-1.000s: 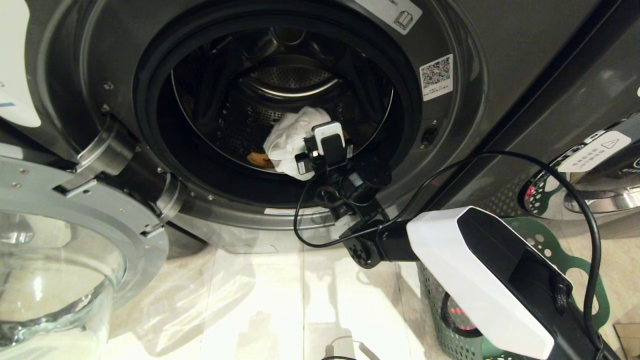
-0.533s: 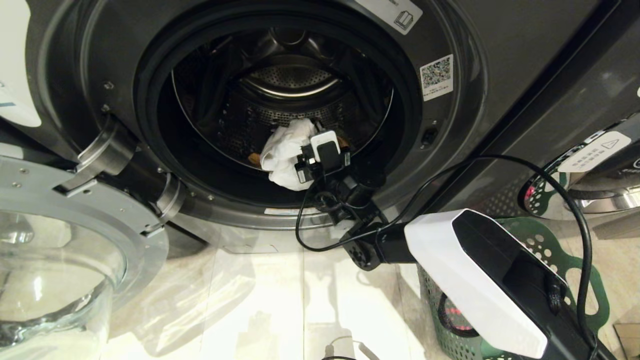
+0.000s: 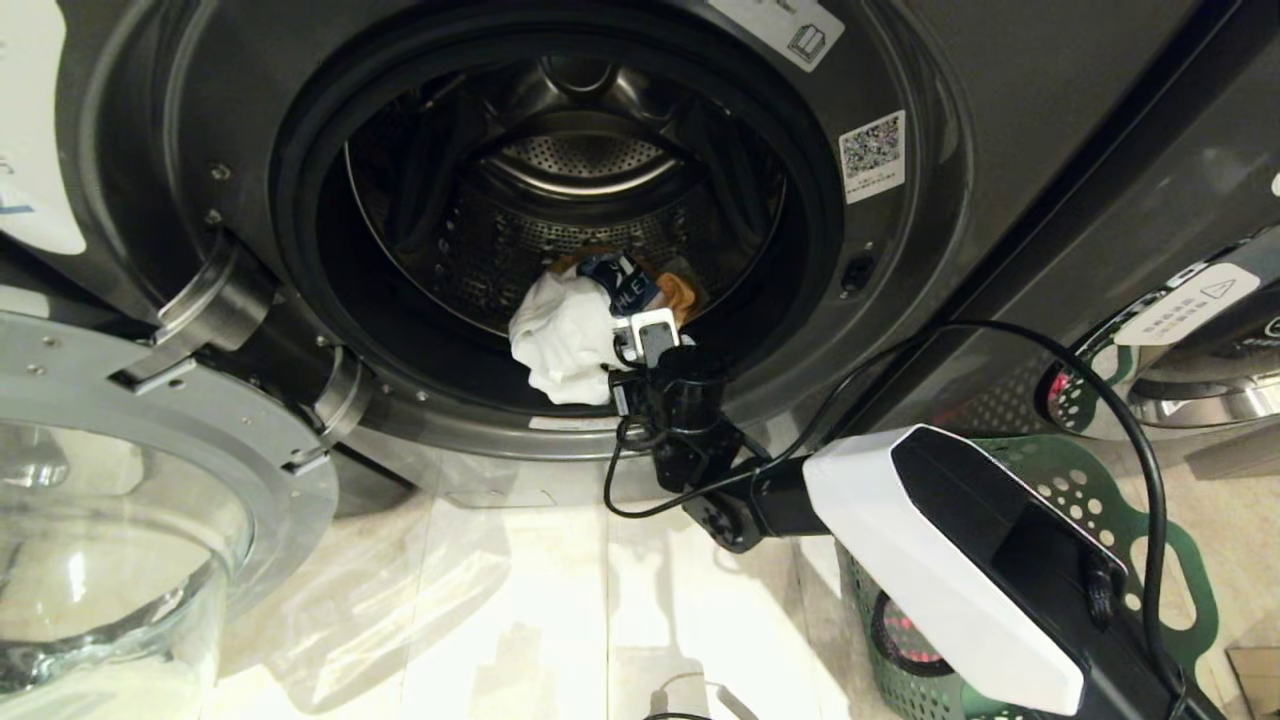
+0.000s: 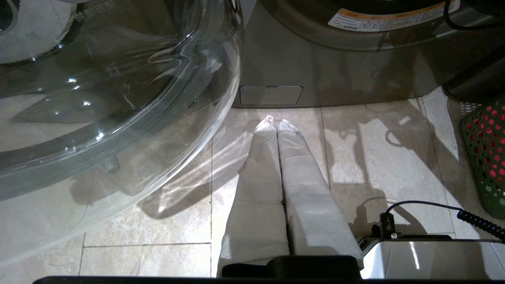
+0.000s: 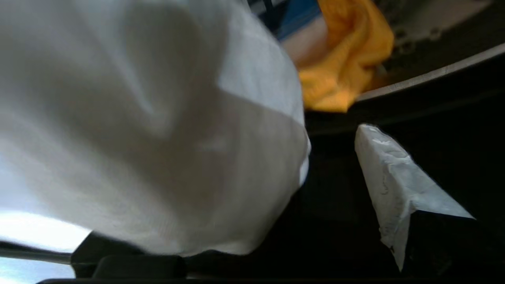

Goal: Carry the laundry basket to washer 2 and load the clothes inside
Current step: Place the clothes into the washing machine

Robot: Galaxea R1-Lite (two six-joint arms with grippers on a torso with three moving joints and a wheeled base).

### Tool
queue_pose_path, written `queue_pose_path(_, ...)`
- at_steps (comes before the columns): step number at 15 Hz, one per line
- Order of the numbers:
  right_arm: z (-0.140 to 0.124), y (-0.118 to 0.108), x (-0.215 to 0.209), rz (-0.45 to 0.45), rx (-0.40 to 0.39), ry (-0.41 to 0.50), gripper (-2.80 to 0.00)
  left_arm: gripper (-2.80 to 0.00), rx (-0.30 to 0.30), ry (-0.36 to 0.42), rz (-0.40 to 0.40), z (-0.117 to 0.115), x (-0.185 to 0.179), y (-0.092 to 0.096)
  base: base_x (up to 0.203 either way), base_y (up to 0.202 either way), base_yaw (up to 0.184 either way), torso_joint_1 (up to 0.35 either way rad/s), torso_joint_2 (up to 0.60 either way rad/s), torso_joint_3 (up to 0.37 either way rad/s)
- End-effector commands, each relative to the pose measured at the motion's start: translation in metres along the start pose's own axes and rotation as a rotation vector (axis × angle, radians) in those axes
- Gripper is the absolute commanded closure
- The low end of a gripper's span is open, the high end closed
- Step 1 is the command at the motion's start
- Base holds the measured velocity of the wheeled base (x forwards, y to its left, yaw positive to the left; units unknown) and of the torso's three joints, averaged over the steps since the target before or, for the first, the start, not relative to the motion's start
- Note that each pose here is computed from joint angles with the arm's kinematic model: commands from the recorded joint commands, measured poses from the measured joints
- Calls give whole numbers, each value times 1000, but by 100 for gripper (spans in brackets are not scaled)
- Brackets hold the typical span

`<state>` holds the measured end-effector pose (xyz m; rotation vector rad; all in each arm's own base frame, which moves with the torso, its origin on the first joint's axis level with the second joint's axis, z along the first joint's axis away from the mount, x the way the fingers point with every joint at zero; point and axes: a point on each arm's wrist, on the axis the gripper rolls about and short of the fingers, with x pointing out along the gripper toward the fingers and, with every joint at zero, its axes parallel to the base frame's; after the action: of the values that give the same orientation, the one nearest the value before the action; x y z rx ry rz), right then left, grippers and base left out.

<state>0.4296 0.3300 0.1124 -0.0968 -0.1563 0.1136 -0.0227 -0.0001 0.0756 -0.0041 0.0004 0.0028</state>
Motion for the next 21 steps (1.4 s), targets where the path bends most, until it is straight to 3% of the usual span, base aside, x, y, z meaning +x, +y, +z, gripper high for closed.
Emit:
queue_pose_path(1, 7, -3, 2, -18, 17, -23, -280, 0, -1, 0, 0, 0, 0, 0, 0, 0, 0, 0, 0, 0)
queue_pose_path(4, 46, -14, -6, -22, 44, -60, -280, 0, -1, 0, 0, 0, 0, 0, 0, 0, 0, 0, 0, 0)
queue_pose_path(7, 86, -29, -35, 3, 47, -43, -280, 0, -1, 0, 0, 0, 0, 0, 0, 0, 0, 0, 0, 0)
queue_pose_path(10, 101, -20, -78, 82, 54, -12, -280, 0, -1, 0, 0, 0, 0, 0, 0, 0, 0, 0, 0, 0)
queue_pose_path(12, 97, -6, -100, 129, 59, -12, -280, 0, -1, 0, 0, 0, 0, 0, 0, 0, 0, 0, 0, 0)
queue_pose_path(15, 103, -7, -124, 162, 55, -7, -280, 0, -1, 0, 0, 0, 0, 0, 0, 0, 0, 0, 0, 0)
queue_pose_path(18, 89, -26, -164, 217, -46, 129, -280, 0, -1, 0, 0, 0, 0, 0, 0, 0, 0, 0, 0, 0)
queue_pose_path(21, 72, -69, -218, 268, -217, 348, -280, 0, -1, 0, 0, 0, 0, 0, 0, 0, 0, 0, 0, 0)
